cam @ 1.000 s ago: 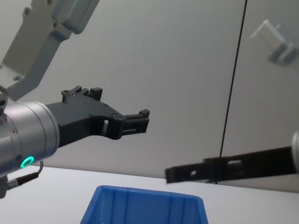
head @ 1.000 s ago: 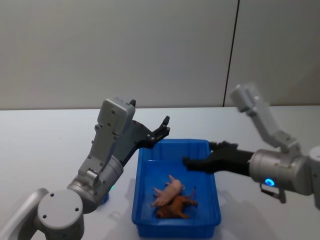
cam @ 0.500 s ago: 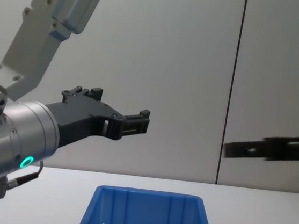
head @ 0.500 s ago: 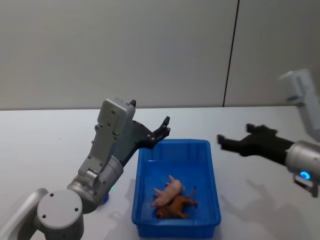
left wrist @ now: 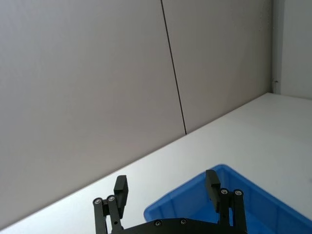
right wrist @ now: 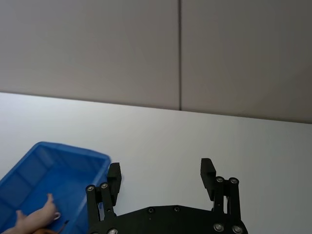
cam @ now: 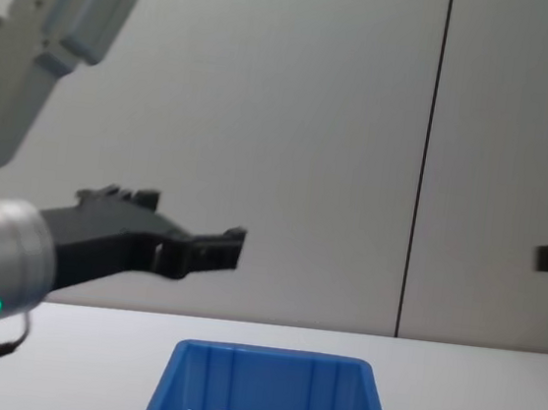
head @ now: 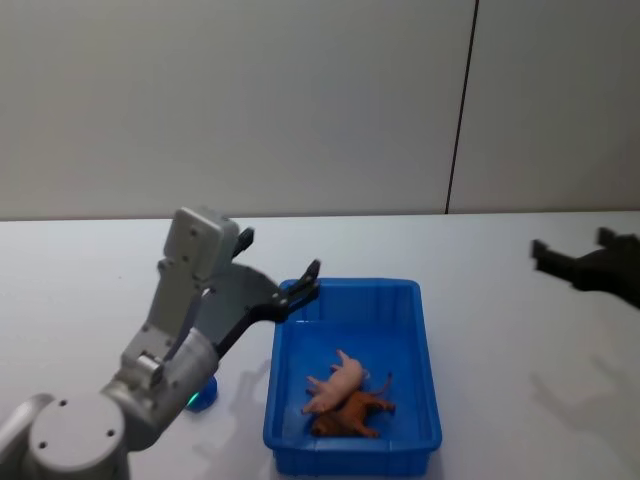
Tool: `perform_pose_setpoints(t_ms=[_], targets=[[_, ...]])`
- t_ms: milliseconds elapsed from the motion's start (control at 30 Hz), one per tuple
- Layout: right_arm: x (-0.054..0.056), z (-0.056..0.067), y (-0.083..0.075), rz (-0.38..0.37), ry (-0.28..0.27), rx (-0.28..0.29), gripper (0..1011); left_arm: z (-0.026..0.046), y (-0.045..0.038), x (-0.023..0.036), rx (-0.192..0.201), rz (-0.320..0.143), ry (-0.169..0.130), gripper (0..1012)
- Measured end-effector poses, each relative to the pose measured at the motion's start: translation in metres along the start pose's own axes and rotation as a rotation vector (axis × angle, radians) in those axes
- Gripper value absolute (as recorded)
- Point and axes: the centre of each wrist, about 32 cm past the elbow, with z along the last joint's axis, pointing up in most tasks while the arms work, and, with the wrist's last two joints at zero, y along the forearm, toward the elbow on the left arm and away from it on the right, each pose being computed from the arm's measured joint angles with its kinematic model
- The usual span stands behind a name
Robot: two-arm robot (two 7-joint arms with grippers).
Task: Pick up the two dolls from the table and place them into the box.
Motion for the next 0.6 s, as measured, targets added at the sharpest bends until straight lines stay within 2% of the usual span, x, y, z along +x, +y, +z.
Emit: perform_pose_setpoints(t_ms=[67, 167, 200, 267, 300, 333, 400, 600], targets=[[0.007, -0.001, -0.005, -0.036, 0.008, 0.015, 1001, 0.0007, 0.0106, 0.0026, 0.033, 0.009, 0.02, 1004], [0.015, -0.003, -0.01, -0.075, 0.015, 0.029, 1001, 0.0008, 0.0177, 0.0038, 0.062, 0.019, 0.04, 1004], [0.017, -0.003, -0.012, -0.085, 0.018, 0.034, 1001, 0.0012, 0.0233, 0.0049, 0.079, 0.025, 0.05, 1004], [0.022, -0.004, -0.016, -0.109, 0.022, 0.044, 1001, 0.0011, 0.0272, 0.0055, 0.098, 0.032, 0.062, 1004], [0.023, -0.004, -0.017, -0.115, 0.023, 0.047, 1001, 0.0016, 0.0323, 0.0065, 0.118, 0.04, 0.076, 1004], [0.024, -0.005, -0.017, -0.12, 0.024, 0.049, 1001, 0.0016, 0.0323, 0.0065, 0.118, 0.04, 0.076, 1004], [0.028, -0.005, -0.02, -0.138, 0.028, 0.057, 1001, 0.0021, 0.0409, 0.0082, 0.157, 0.051, 0.099, 1004], [0.034, -0.006, -0.025, -0.171, 0.034, 0.07, 1001, 0.0021, 0.0523, 0.0111, 0.233, 0.068, 0.146, 1004]])
